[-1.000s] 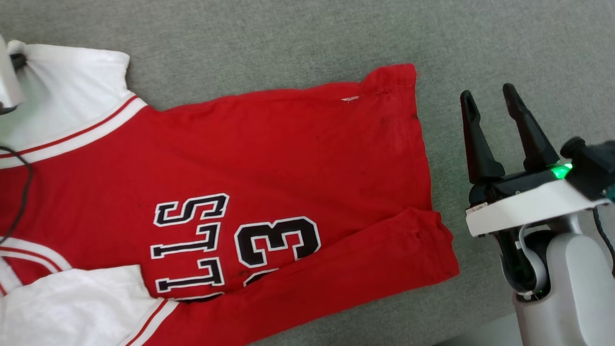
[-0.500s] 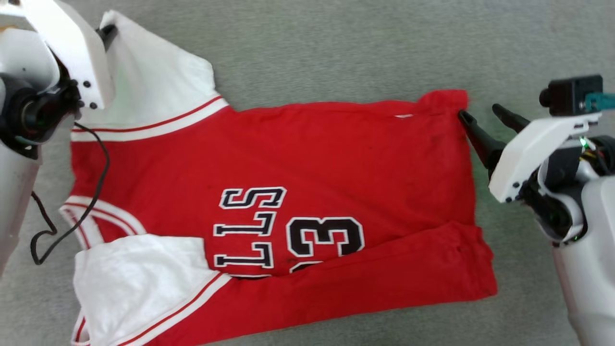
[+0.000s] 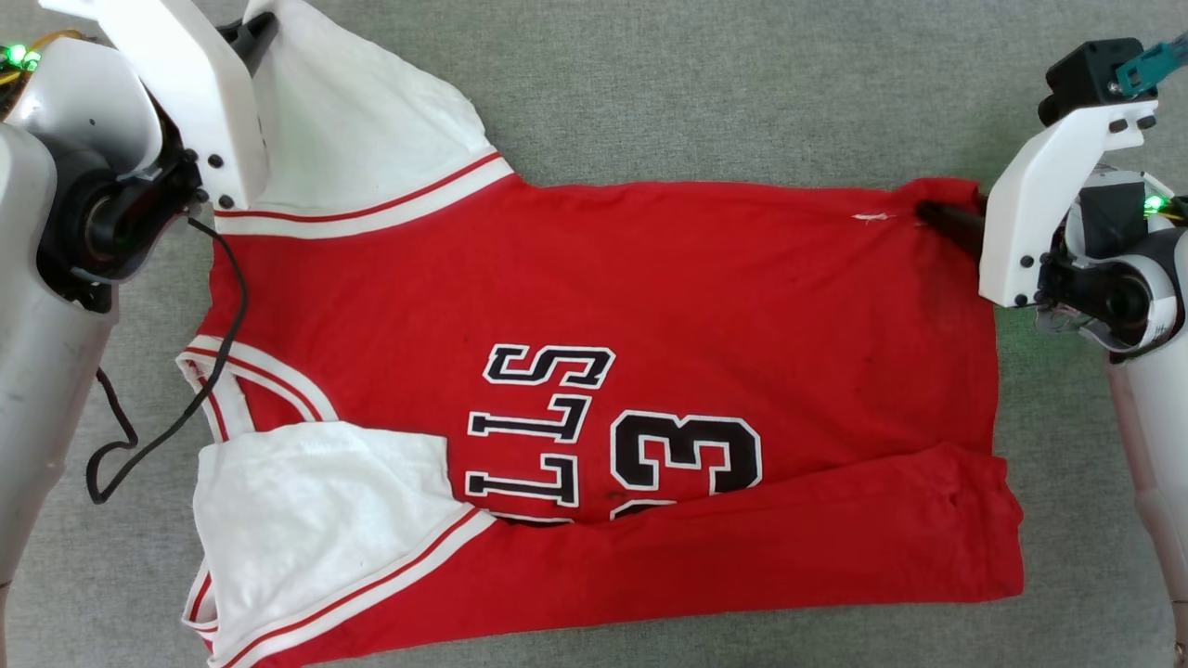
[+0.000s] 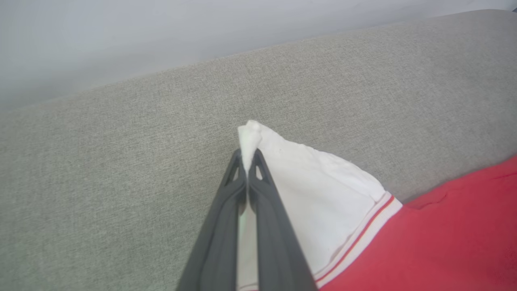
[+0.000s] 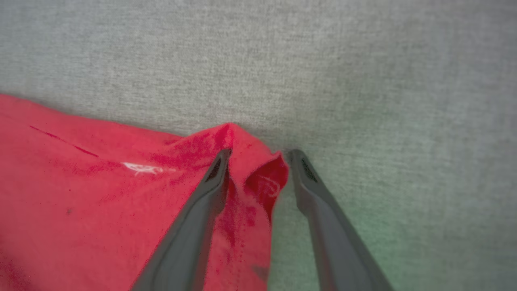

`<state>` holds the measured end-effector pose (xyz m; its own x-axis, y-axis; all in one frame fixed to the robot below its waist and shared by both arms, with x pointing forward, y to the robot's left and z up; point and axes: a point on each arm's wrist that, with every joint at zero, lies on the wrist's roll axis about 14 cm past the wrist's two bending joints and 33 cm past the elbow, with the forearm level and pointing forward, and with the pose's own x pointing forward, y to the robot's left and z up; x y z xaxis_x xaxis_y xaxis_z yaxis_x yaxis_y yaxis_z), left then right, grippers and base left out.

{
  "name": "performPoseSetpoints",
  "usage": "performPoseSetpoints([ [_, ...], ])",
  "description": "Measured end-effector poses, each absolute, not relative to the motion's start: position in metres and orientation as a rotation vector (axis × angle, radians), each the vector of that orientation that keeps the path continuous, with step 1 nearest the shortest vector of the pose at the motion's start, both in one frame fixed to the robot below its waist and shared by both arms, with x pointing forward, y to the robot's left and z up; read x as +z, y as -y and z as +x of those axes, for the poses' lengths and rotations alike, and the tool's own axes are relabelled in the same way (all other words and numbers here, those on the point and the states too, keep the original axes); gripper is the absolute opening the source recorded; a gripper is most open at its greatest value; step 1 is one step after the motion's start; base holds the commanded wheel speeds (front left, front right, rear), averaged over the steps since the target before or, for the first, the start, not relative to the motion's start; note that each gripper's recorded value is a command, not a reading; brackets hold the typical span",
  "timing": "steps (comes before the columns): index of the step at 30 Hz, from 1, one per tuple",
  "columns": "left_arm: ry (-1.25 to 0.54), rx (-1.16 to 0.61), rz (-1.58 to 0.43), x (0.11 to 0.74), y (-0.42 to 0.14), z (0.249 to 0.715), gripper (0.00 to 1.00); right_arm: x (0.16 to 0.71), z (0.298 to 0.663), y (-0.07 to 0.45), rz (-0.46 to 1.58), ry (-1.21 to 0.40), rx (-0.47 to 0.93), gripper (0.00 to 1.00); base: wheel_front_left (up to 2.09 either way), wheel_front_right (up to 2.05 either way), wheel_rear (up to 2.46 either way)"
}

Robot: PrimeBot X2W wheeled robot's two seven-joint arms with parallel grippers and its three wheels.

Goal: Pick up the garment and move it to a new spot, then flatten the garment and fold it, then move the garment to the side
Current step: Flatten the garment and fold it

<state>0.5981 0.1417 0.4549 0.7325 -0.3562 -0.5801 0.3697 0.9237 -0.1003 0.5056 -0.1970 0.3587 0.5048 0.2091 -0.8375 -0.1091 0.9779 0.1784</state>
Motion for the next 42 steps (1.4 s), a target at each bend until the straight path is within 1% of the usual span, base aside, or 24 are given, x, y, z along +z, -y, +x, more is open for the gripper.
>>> performPoseSetpoints([
  [2, -0.629, -0.396, 0.024, 0.457, -0.143, 0.597, 0.0, 0.358, 0.505, 0.196, 0.103, -1.055, 0.196, 0.0, 0.0, 0.0, 0.0],
  [5, -0.614, -0.386, 0.012, 0.461, -0.147, 0.595, 0.0, 0.363, 0.506, 0.192, 0.092, -1.044, 0.209, 0.0, 0.0, 0.0, 0.0],
  [8, -0.587, -0.367, -0.011, 0.468, -0.155, 0.59, 0.0, 0.377, 0.512, 0.192, 0.079, -0.975, 0.209, 0.0, 0.0, 0.0, 0.0],
  [11, -0.547, -0.34, -0.044, 0.478, -0.164, 0.582, 0.0, 0.402, 0.52, 0.19, 0.079, -0.863, 0.212, 0.0, 0.0, 0.0, 0.0],
  [14, -0.512, -0.315, -0.073, 0.485, -0.173, 0.567, 0.0, 0.424, 0.517, 0.191, 0.085, -0.78, 0.211, 0.0, 0.0, 0.0, 0.0],
  [18, -0.462, -0.268, -0.116, 0.494, -0.186, 0.541, 0.0, 0.44, 0.5, 0.193, 0.102, -0.717, 0.205, 0.0, 0.0, 0.0, 0.0],
  [24, -0.464, -0.19, -0.192, 0.485, -0.203, 0.479, 0.0, 0.445, 0.459, 0.192, 0.135, -0.686, 0.2, 0.0, 0.0, 0.0, 0.0],
  [27, -0.516, -0.149, -0.239, 0.468, -0.208, 0.441, 0.0, 0.441, 0.436, 0.192, 0.168, -0.686, 0.188, 0.0, 0.0, 0.0, 0.0],
  [33, -0.688, -0.077, -0.354, 0.416, -0.207, 0.365, 0.0, 0.416, 0.389, 0.19, 0.238, -0.749, 0.158, 0.0, 0.0, 0.0, 0.0],
  [34, -0.714, -0.074, -0.372, 0.409, -0.204, 0.356, 0.0, 0.412, 0.383, 0.19, 0.247, -0.757, 0.154, 0.15, 0.0, 0.0, 0.0],
  [35, -0.739, -0.071, -0.403, 0.402, -0.199, 0.348, 0.0, 0.406, 0.377, 0.189, 0.259, -0.774, 0.15, 0.15, 0.0, 0.0, 0.0],
  [36, -0.762, -0.076, -0.419, 0.396, -0.194, 0.341, 0.12, 0.399, 0.37, 0.188, 0.271, -0.794, 0.145, 0.45, 0.0, 0.0, 0.0],
  [37, -0.782, -0.08, -0.445, 0.39, -0.189, 0.335, 0.46, 0.393, 0.362, 0.187, 0.282, -0.813, 0.138, 1.0, 0.0, 0.0, 0.0],
  [38, -0.799, -0.081, -0.472, 0.385, -0.184, 0.33, 1.0, 0.387, 0.356, 0.187, 0.295, -0.826, 0.13, 1.0, 0.0, 0.0, 0.0],
  [40, -0.809, -0.077, -0.477, 0.377, -0.181, 0.326, 1.0, 0.378, 0.346, 0.186, 0.309, -0.838, 0.12, 1.0, 0.0, 0.0, 0.0],
  [42, -0.767, -0.07, -0.483, 0.379, -0.18, 0.33, 1.0, 0.378, 0.343, 0.183, 0.323, -0.812, 0.115, 1.0, 0.0, 0.0, 0.0],
])
